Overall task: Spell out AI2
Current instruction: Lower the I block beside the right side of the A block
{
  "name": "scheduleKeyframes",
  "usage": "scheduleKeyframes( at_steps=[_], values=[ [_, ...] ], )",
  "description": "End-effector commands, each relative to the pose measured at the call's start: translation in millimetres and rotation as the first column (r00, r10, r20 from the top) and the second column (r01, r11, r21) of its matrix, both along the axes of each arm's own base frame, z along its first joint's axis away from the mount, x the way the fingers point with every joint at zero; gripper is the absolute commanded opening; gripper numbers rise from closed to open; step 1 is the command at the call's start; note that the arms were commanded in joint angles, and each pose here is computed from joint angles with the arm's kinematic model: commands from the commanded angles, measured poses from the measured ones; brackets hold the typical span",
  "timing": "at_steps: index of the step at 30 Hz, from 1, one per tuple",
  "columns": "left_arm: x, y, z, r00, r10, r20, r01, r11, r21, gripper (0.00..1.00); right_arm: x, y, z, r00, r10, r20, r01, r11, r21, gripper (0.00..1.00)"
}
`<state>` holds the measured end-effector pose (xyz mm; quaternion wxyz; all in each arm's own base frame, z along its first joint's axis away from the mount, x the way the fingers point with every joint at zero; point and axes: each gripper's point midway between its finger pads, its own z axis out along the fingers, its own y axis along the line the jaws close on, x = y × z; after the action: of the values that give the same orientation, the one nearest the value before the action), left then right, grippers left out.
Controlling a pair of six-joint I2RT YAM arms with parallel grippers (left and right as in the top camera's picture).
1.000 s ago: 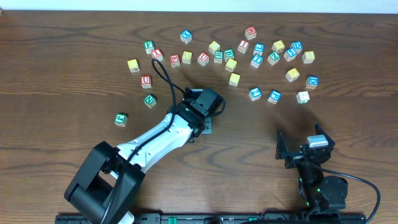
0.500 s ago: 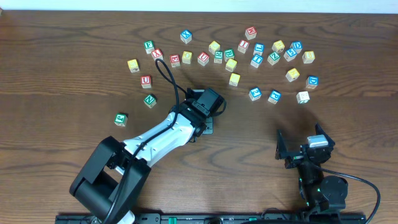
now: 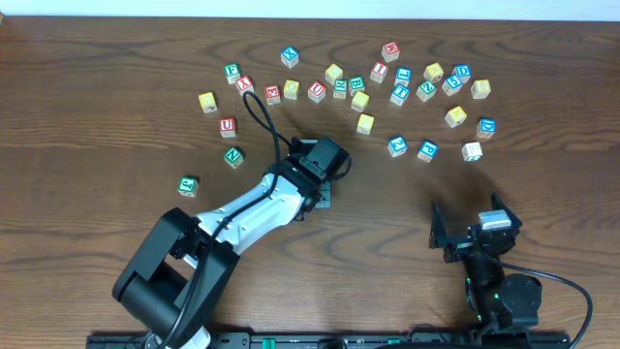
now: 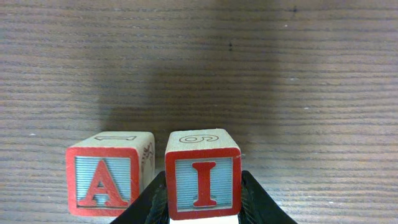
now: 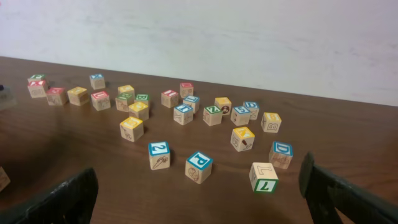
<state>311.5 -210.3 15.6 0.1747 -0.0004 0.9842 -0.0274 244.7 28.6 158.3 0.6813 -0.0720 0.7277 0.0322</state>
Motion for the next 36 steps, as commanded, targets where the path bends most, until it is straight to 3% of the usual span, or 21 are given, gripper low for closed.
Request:
scheduleKeyframes(
  at_steps=[1, 20, 36],
  values=[
    [-0.7, 10.6, -8.3, 1.000, 0.015, -0.018, -0.014, 1.000, 0.024, 0.08, 0.2, -2.5, -1.0, 1.000, -0.012, -0.004, 0.012, 1.000, 0.012, 0.99],
    [1.9, 15.0, -8.7, 0.999, 0.027, -0.025, -0.027, 1.000, 0.017, 0.09, 0.2, -2.5, -1.0, 1.000, -0.012, -0.004, 0.012, 1.000, 0.012, 0.99],
    [1.8, 14.8, -8.7, 0.999, 0.027, -0.025, -0.026, 1.000, 0.016, 0.41, 0.2, -2.5, -1.0, 1.000, -0.012, -0.004, 0.012, 1.000, 0.012, 0.99]
  ],
)
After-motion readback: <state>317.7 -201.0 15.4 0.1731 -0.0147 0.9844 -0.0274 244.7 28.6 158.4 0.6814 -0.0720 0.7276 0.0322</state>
